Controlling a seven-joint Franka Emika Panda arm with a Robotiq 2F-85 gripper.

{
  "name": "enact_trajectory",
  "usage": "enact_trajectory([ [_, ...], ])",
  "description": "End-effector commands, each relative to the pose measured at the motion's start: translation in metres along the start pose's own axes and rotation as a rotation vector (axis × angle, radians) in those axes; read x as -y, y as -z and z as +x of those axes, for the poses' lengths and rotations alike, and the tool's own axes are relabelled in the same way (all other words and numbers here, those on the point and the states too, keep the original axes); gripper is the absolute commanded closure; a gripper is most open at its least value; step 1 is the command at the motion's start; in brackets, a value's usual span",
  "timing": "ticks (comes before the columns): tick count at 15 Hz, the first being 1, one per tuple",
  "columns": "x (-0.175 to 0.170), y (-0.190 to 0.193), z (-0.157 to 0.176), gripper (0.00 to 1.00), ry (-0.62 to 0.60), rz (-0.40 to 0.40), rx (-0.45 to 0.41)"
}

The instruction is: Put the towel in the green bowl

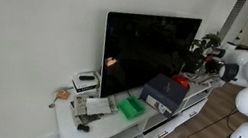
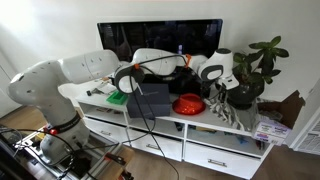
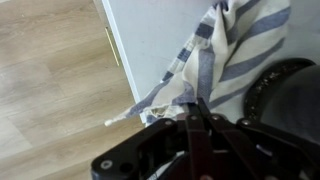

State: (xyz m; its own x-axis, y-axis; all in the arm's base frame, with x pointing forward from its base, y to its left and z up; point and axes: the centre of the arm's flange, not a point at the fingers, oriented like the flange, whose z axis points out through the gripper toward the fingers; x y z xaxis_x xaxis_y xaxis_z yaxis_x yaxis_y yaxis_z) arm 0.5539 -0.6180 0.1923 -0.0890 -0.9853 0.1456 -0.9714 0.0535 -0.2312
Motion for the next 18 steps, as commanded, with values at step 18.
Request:
enact_trajectory([
  [18, 0.058, 0.241, 0.041, 0.98, 0.102, 0.277, -0.124],
])
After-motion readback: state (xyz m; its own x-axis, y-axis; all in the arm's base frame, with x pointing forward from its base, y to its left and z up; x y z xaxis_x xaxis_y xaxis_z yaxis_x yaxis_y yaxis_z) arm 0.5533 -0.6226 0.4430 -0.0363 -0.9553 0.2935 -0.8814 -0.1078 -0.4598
